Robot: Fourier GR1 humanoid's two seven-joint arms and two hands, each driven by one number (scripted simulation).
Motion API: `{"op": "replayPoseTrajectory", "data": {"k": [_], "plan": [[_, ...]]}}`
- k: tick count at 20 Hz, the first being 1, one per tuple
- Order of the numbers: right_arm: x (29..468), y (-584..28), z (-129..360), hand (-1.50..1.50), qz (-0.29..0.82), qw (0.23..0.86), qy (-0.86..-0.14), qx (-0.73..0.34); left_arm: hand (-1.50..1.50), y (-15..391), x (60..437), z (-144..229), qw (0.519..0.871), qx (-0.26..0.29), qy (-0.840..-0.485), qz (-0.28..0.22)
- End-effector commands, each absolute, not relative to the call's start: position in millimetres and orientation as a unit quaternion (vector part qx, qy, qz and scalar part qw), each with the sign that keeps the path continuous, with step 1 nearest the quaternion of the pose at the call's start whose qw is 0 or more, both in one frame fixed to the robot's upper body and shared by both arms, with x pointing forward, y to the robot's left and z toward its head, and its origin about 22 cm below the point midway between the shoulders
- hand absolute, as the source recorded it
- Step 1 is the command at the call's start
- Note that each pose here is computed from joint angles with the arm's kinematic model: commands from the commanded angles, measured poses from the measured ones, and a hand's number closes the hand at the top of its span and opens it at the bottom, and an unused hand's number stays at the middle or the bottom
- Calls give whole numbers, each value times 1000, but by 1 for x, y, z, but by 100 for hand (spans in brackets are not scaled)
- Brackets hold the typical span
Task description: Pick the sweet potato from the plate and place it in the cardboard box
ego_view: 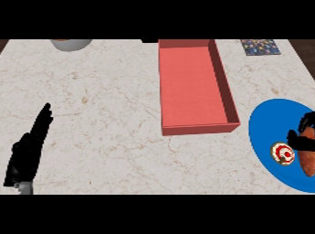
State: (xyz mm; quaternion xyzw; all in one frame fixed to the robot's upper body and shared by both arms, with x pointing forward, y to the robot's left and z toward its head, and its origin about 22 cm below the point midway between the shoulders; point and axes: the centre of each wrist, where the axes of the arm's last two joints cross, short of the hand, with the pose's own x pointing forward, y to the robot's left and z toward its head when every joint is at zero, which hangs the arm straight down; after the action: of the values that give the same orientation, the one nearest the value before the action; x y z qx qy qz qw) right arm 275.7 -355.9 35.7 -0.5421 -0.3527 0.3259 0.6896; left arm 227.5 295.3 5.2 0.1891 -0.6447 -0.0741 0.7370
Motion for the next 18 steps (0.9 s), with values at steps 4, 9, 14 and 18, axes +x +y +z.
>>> {"op": "replayPoseTrajectory", "data": {"k": [4, 9, 14, 18], "plan": [[240, -281, 103, 150, 218, 663, -423, -578, 0, 302, 225, 5, 740, 183, -643, -75], [226, -232, 147, 150, 152, 606, -569, -534, 0, 284, 229, 14, 730, 175, -656, -80], [225, -198, 192, 150, 145, 582, -612, -515, 0, 277, 236, 14, 726, 173, -659, -98], [249, -194, 204, 150, 157, 575, -627, -501, 0, 292, 237, 6, 719, 182, -663, -98]]}}
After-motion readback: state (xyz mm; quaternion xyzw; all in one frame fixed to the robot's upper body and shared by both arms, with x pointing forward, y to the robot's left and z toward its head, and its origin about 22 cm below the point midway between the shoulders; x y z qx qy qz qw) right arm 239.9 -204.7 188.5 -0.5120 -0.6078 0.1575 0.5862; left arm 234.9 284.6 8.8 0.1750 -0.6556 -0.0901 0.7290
